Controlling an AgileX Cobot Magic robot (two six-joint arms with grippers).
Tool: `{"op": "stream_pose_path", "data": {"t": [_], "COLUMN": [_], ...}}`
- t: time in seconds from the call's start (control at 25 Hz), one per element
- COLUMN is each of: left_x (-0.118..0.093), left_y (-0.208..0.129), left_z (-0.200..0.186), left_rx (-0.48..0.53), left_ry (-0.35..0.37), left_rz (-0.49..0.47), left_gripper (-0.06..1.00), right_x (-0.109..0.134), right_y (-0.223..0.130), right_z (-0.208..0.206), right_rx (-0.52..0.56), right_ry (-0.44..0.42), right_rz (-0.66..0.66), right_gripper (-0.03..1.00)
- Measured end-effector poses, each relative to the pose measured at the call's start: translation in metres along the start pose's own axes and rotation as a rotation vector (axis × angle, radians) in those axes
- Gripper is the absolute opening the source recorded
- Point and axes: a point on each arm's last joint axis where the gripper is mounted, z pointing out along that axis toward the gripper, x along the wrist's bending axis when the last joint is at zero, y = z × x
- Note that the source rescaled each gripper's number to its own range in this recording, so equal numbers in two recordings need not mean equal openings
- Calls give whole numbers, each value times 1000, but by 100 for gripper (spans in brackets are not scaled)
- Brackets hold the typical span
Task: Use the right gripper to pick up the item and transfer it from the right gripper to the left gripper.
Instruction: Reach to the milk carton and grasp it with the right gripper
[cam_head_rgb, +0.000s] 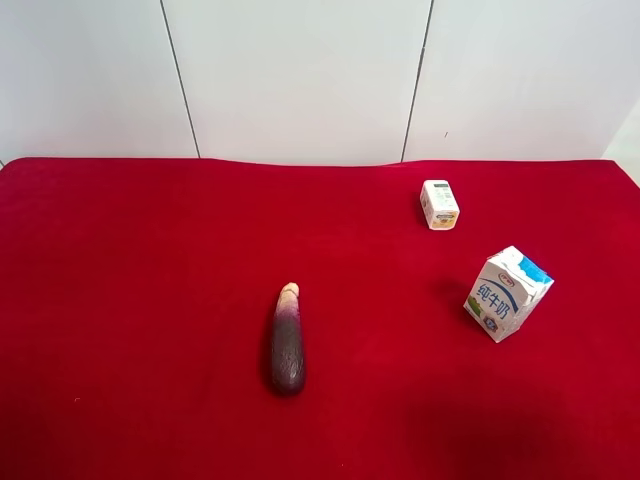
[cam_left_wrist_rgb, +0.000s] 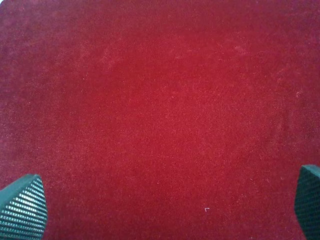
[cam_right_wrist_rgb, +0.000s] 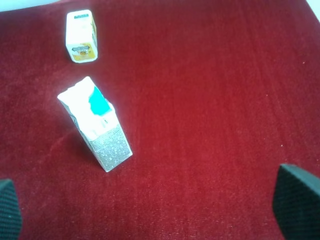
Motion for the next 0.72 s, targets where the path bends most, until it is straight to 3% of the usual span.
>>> {"op": "stream_pose_path", "data": {"t": [0.28, 0.72], "left_x": [0, 0], "left_y": [0, 0], "left_z": [0, 0], "left_rx": [0, 0], "left_ry": [0, 0], "left_rz": [0, 0], "left_gripper": [100, 100], "right_x": [5, 17], "right_y": [39, 95], "right_z": [13, 96], "right_rx": [181, 536], "right_ry": [5, 50], "right_rz": [-47, -193], "right_gripper": [100, 100]}}
